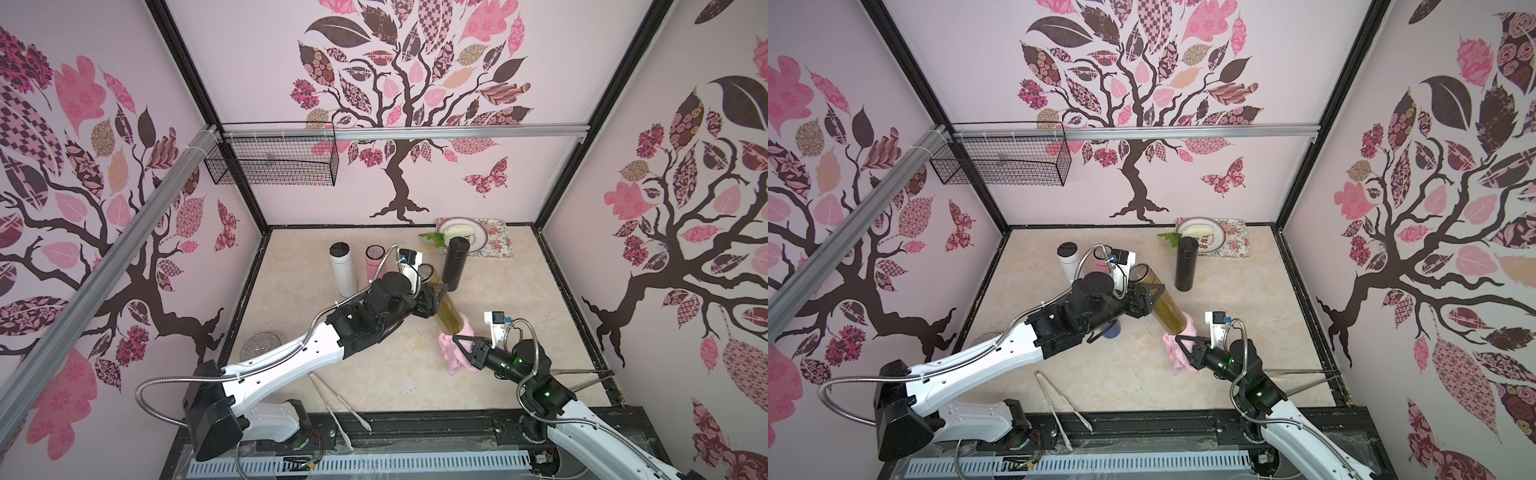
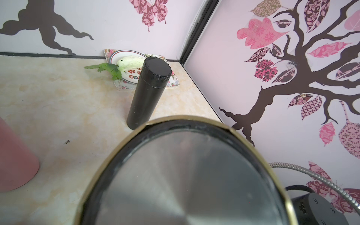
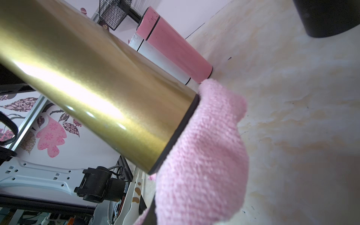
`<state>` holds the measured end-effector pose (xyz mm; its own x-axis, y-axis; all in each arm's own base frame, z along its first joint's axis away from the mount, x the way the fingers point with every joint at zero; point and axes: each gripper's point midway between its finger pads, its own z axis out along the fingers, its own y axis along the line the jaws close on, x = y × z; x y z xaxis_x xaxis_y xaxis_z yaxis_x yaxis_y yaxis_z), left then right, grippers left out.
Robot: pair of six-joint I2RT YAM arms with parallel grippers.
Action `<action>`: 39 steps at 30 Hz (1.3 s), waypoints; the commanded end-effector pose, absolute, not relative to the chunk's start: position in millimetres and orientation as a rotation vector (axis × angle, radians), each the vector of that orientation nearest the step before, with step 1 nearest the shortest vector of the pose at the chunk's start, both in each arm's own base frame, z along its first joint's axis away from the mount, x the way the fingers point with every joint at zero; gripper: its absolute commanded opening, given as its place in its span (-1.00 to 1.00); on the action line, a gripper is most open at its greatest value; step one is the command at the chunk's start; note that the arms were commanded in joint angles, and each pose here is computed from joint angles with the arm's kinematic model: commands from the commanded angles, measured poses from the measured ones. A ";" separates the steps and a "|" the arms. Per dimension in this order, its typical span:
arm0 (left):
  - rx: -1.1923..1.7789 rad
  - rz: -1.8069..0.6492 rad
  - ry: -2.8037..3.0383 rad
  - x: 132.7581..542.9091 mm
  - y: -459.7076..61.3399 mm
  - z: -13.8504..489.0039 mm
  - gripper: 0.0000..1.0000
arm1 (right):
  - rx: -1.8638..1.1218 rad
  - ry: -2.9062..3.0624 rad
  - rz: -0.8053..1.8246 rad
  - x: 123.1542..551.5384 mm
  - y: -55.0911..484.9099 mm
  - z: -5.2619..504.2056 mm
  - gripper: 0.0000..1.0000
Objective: Wipe the surface of the thermos
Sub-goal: Wipe the dirt from the surface of the thermos.
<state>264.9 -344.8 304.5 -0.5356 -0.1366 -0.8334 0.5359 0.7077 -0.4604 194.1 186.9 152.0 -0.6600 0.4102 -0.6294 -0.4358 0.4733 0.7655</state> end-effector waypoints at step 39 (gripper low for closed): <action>0.327 -0.900 1.981 252.9 -333.5 293.9 -1.00 | 0.043 1.603 1.117 218.3 161.3 236.1 -1.00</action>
